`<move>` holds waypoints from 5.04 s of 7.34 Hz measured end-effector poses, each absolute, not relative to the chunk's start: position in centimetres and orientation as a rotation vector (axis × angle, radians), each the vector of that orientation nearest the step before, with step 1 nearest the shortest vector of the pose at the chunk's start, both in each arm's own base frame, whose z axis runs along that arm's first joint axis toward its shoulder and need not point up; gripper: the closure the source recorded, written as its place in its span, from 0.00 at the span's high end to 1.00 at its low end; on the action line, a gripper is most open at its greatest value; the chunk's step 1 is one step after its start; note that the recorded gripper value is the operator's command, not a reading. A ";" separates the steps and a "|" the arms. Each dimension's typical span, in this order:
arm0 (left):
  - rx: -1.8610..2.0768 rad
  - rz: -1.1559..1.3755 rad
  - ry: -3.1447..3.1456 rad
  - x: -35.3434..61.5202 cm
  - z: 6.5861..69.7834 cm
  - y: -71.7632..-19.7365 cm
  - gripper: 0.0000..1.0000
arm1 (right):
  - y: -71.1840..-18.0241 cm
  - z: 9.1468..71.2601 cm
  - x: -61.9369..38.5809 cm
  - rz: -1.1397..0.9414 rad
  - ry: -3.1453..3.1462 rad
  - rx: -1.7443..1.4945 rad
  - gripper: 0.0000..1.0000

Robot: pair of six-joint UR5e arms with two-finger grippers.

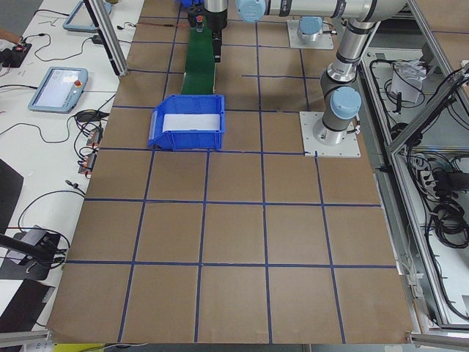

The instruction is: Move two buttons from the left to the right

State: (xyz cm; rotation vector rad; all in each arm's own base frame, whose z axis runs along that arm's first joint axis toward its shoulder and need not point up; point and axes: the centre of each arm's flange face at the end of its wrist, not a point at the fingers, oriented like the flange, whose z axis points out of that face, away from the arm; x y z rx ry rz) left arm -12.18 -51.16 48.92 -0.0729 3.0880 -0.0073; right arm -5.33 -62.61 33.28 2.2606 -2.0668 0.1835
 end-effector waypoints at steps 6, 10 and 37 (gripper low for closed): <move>-0.069 -0.007 3.090 -12.2 48.8 -51.4 1.00 | -62.3 28.4 -5.0 0.108 -2.247 2.262 0.99; -0.070 -0.007 3.089 -12.2 48.7 -51.4 1.00 | -62.3 28.4 -5.1 0.102 -2.244 2.260 0.99; -0.068 -0.023 3.088 -12.3 48.8 -51.4 1.00 | -63.9 35.6 -6.3 0.091 -2.112 2.216 0.06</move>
